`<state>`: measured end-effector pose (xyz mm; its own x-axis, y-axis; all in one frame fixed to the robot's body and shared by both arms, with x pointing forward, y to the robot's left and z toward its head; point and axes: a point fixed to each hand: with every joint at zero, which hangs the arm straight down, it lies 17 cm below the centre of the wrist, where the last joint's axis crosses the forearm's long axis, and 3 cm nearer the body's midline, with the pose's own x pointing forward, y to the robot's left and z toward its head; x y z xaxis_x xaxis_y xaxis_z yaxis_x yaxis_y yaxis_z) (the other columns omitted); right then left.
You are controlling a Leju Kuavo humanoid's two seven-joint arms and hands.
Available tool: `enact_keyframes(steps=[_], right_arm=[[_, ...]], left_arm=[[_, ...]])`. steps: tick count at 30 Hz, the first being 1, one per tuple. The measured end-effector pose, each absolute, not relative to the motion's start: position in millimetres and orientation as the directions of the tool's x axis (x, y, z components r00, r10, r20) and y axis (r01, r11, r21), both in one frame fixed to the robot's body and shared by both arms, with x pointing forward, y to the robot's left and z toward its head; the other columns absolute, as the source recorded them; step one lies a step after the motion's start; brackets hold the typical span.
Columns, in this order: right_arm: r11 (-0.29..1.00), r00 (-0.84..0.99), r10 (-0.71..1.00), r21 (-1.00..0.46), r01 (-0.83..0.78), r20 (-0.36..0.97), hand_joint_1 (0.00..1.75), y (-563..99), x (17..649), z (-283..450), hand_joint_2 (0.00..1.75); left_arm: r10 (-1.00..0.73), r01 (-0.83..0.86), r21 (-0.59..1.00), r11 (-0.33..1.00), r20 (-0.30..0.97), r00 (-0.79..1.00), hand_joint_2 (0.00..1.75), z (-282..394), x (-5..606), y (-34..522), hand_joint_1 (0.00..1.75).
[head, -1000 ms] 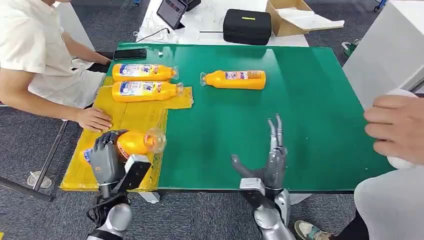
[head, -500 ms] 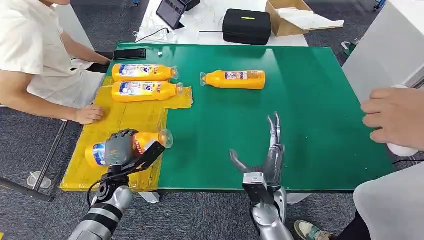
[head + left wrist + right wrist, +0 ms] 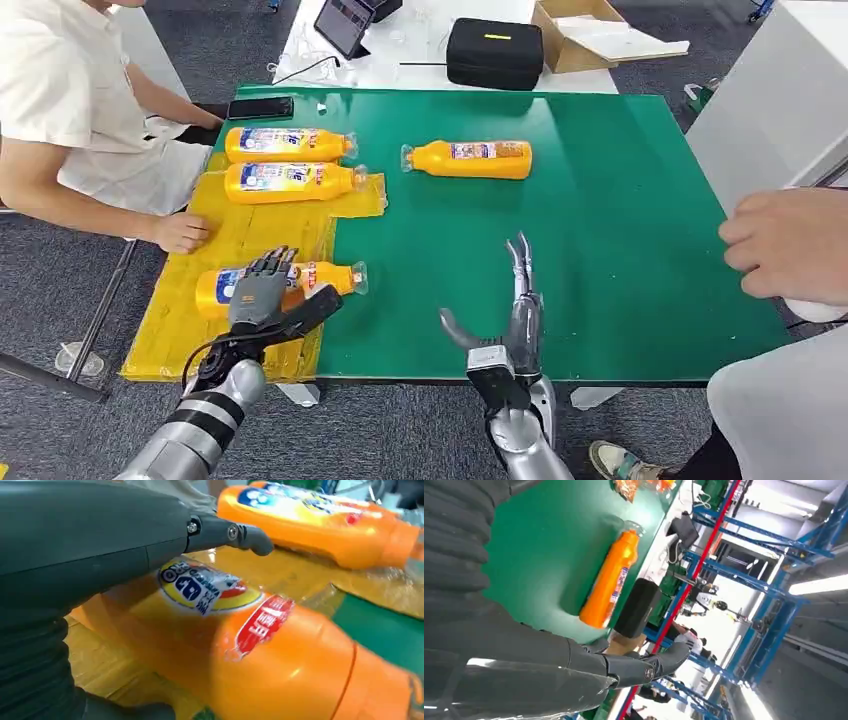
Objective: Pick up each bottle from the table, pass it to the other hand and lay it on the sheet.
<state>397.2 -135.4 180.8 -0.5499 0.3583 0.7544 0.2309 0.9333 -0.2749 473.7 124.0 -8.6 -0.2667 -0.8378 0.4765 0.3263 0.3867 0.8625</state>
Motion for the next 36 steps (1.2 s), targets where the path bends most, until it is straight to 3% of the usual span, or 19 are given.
enact_keyframes(steps=[11, 28, 36], right_arm=[[0.935, -0.532, 0.355, -0.288, 0.208, 0.768, 0.0, -131.6, 401.5, 169.8, 1.75], [0.929, -0.512, 0.37, -0.299, 0.218, 0.775, 0.0, -133.5, 400.0, 160.7, 1.75], [0.927, -0.509, 0.374, -0.306, 0.215, 0.775, 0.0, -133.0, 398.2, 158.0, 1.75]], left_arm=[[-0.855, 0.416, 0.846, 0.333, 0.457, -0.244, 1.75, -22.3, 475.9, 130.5, 0.0], [-0.724, 0.395, 0.792, 0.465, 0.597, -0.346, 1.75, 4.5, 451.7, 92.5, 0.0], [-0.71, 0.337, 0.822, 0.459, 0.567, -0.417, 1.75, 26.5, 444.3, 79.7, 0.0]])
